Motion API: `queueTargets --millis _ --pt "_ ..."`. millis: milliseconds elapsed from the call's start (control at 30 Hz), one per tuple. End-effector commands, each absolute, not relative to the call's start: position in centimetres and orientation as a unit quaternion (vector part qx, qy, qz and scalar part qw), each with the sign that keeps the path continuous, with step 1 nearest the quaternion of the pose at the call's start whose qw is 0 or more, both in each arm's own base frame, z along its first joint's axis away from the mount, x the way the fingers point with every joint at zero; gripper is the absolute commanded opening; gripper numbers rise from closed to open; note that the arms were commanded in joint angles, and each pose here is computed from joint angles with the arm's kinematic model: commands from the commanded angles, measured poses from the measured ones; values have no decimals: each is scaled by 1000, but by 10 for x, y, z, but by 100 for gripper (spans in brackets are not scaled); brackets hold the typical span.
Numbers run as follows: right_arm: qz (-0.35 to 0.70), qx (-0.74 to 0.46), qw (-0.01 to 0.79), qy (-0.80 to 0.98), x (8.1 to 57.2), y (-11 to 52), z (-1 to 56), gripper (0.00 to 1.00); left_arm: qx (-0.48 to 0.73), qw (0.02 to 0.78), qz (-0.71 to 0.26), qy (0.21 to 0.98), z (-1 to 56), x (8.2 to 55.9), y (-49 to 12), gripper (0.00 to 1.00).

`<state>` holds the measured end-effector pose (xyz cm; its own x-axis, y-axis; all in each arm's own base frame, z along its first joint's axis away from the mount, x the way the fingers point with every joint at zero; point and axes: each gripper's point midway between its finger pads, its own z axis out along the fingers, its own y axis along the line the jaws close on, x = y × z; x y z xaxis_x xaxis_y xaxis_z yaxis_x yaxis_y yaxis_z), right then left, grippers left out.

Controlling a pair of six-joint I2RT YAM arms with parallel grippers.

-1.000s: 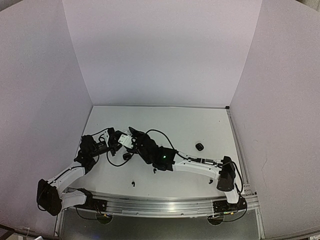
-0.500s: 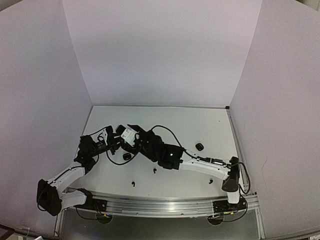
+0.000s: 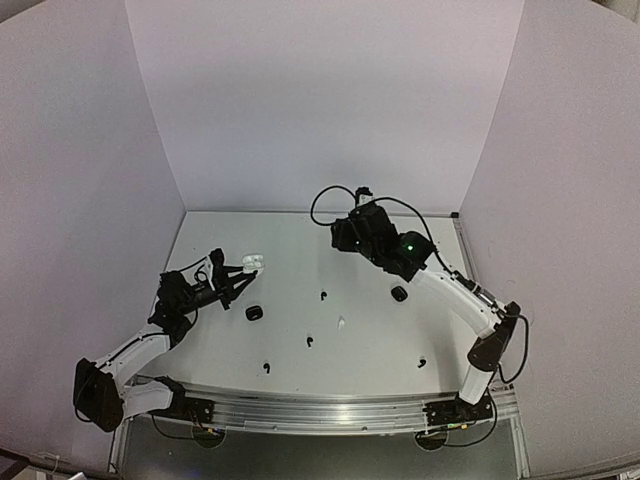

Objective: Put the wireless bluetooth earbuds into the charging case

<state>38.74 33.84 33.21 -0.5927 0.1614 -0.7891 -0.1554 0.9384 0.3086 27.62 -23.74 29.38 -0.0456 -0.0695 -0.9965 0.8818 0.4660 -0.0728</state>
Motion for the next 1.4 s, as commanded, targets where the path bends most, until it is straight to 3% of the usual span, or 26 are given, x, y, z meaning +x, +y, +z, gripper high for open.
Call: queueTargets --millis 0,167,433,533,833,1133,1367 --pt "66 56 251 964 346 318 204 62 337 630 -390 580 312 272 -235 0" --pt "33 52 144 988 330 329 134 54 343 630 -388 579 311 271 -236 0" --pt "0 45 56 997 315 326 70 45 345 628 -387 580 310 269 -236 0" --pt "-2 39 41 998 315 326 57 38 346 628 -386 580 310 270 -236 0" --pt "6 32 -1 999 316 333 30 40 350 628 -385 578 309 269 -236 0" --pt "-2 25 -14 1000 314 333 14 28 351 629 -384 577 310 269 -236 0" --pt "-1 22 -26 999 312 335 5 28 352 630 -385 576 310 269 -237 0"
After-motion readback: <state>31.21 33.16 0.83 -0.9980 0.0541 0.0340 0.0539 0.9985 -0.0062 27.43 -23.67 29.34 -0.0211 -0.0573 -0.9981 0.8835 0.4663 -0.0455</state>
